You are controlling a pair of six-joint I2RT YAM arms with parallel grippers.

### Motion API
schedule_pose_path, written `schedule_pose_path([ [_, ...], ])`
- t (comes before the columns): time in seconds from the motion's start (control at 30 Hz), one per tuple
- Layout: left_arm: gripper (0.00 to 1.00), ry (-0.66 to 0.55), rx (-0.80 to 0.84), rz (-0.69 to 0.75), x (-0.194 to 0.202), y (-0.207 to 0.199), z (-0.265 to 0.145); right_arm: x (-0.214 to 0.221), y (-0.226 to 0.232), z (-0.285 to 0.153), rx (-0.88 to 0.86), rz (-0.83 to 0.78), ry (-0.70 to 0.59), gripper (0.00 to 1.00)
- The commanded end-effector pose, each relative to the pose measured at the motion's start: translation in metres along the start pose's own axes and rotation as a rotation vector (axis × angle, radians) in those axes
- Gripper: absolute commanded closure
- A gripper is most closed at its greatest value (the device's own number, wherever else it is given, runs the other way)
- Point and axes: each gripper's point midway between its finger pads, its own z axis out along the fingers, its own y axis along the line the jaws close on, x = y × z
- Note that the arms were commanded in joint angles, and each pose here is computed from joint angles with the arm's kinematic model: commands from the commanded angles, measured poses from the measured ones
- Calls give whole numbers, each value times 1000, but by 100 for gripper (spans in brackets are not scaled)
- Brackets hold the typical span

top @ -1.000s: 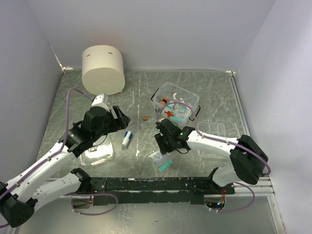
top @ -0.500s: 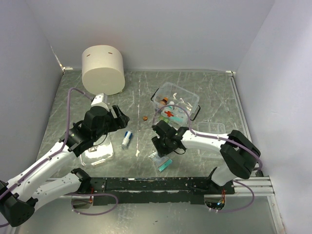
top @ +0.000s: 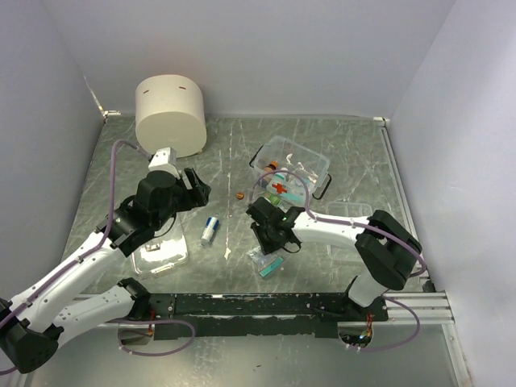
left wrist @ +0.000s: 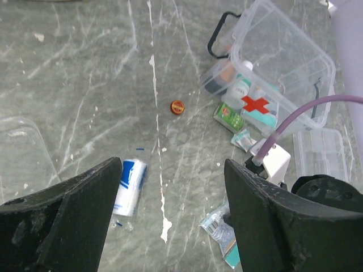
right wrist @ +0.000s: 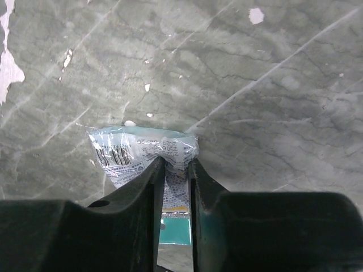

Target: Organize the medicine kit

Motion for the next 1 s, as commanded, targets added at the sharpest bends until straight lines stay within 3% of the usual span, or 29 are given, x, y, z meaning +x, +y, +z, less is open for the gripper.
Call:
schedule_pose_path([
  [0.0, 17, -124, -8, 37, -41, -7, -6, -5, -13, -2, 90, 51, -19, 82],
  [0.07, 18, -171, -25, 39, -53, -5, -8, -21, -7, -10, 69, 79, -74, 87],
  [0.3, 19, -326, -152, 66, -105, 6, -25, -100, 15, -60, 12, 194, -317, 88],
  [0.5, 19, -380, -167, 43, -124, 6, -39, -153, -3, -106, 70, 312, -513, 88],
  [0.8, 17, -415, -166, 40, -123, 12, -41, -211, -115, -169, 183, 635, -723, 92],
  [0.97, 13, -399, -184, 61, -122, 16, -45, -213, -176, -186, 338, 744, -736, 92],
])
